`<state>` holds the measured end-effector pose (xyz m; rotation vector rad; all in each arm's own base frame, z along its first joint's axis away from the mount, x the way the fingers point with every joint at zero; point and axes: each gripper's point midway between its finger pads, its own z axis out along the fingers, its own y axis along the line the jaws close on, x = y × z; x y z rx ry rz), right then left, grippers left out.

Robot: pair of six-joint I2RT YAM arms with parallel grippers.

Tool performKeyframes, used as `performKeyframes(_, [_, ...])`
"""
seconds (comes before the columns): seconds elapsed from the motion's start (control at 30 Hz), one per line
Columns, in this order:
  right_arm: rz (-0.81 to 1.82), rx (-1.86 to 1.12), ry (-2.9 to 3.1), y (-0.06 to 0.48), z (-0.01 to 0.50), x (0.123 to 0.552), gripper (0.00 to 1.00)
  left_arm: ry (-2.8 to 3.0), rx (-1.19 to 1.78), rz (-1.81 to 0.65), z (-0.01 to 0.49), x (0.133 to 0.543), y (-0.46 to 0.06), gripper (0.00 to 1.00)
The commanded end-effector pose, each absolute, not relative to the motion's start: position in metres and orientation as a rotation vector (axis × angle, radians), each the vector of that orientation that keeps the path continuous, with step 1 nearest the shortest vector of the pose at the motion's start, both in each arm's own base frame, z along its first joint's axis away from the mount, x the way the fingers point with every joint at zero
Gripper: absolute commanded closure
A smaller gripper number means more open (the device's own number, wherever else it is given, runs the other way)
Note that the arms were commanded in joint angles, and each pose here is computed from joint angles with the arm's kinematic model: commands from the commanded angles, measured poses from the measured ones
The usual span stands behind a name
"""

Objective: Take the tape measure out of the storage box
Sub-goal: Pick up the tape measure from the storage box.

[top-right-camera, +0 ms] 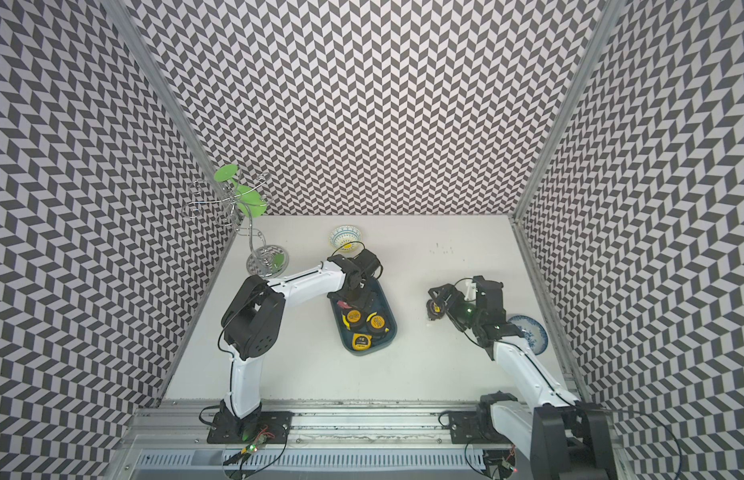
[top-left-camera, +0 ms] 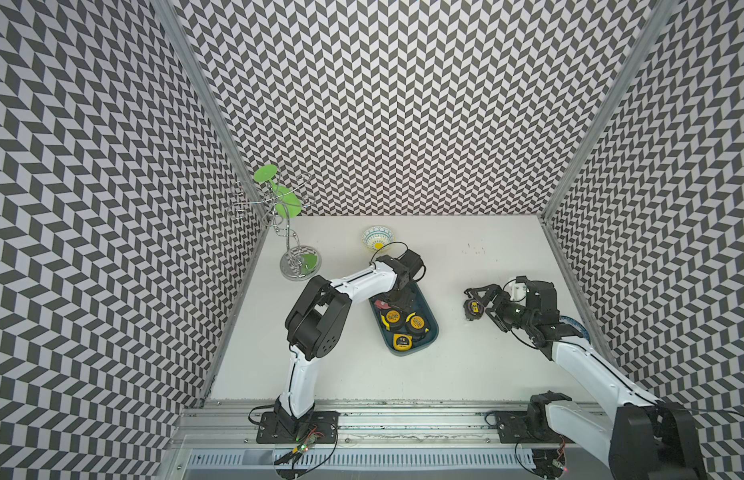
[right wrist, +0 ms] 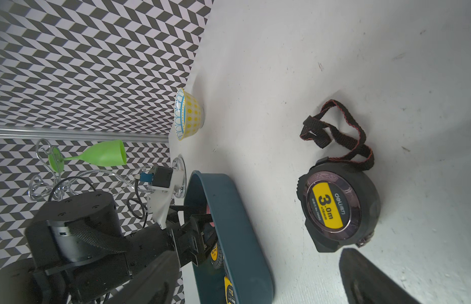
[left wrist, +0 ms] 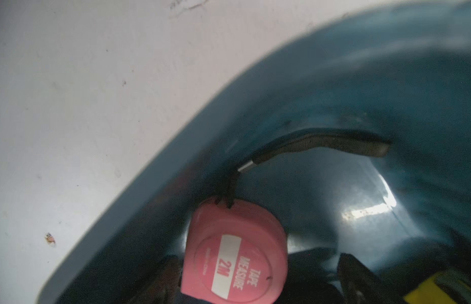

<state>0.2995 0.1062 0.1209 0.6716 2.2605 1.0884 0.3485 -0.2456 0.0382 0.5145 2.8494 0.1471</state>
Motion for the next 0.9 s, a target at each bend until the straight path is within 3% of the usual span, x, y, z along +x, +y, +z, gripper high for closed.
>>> performKeyframes(0.0, [1.110, 0.638, 2.205, 0.107, 0.140, 0.308, 0.00, 2.864, 0.525, 0.157, 0.030, 0.353, -0.244, 0.01])
performKeyframes(0.47, [1.120, 0.645, 2.203, 0.107, 0.138, 0.312, 0.00, 2.860, 0.548, 0.048, 0.036, 0.354, -0.270, 0.15])
performKeyframes(0.87, [1.137, 0.633, 2.204, 0.109, 0.139, 0.314, 0.00, 2.893, 0.579, 0.139, 0.019, 0.353, -0.247, 0.19])
